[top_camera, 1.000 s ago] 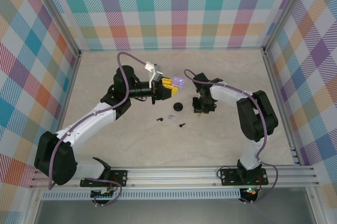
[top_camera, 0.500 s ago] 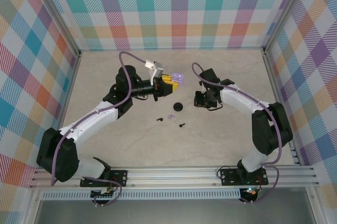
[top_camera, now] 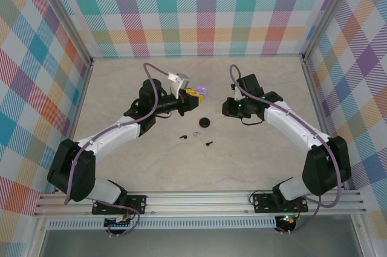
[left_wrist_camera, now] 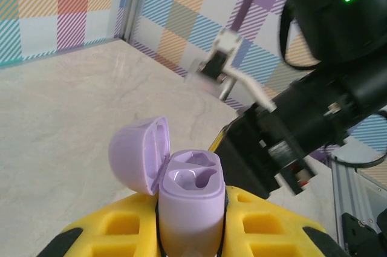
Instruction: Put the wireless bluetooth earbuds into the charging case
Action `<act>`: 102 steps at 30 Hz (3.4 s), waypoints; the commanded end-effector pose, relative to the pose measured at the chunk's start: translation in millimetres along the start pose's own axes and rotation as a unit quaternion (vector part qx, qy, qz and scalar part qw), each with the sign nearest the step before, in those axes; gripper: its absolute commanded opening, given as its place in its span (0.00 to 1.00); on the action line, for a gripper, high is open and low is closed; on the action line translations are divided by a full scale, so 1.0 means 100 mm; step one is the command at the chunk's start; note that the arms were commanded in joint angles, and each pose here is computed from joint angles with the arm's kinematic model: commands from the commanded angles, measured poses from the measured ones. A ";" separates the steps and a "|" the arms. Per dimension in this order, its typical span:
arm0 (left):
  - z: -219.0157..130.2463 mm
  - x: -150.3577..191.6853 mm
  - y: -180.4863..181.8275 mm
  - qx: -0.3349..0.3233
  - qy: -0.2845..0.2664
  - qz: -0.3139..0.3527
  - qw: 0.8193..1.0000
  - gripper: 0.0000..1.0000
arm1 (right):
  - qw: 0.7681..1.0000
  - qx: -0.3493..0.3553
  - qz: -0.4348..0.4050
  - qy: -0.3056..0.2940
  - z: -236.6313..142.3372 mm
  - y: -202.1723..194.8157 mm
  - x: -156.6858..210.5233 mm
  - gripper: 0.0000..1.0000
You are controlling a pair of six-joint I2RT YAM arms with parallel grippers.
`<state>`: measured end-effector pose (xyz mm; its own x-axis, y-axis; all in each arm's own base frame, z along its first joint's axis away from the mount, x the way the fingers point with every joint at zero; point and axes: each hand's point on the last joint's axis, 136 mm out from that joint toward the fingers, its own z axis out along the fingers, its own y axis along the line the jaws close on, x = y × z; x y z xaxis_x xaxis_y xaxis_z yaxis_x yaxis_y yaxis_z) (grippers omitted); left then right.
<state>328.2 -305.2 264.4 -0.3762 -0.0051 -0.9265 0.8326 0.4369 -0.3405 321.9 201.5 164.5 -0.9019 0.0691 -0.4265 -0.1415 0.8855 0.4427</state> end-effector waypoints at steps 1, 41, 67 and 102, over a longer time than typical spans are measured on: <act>0.00 0.00 0.04 0.001 -0.016 0.002 1.000 0.13 | 0.998 -0.051 -0.021 -0.027 -0.19 0.23 -0.11 0.19; -0.08 -0.10 -0.40 0.037 -0.064 0.211 0.975 0.08 | 0.957 -0.233 -0.081 -0.155 -1.21 1.26 -0.47 0.20; -0.09 -0.27 -0.51 0.050 -0.079 0.200 0.975 0.08 | 0.957 -0.218 -0.073 -0.175 -1.09 1.33 -0.46 0.20; -0.12 -0.35 -0.59 0.068 -0.090 0.183 0.977 0.07 | 0.964 -0.200 -0.078 -0.158 -0.88 1.32 -0.42 0.20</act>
<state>298.7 -317.0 283.6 -0.0532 0.0288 -0.9982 0.9348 0.3530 -0.0396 303.8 271.4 311.6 -0.7063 0.1438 -0.6931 -0.4583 0.6534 0.6026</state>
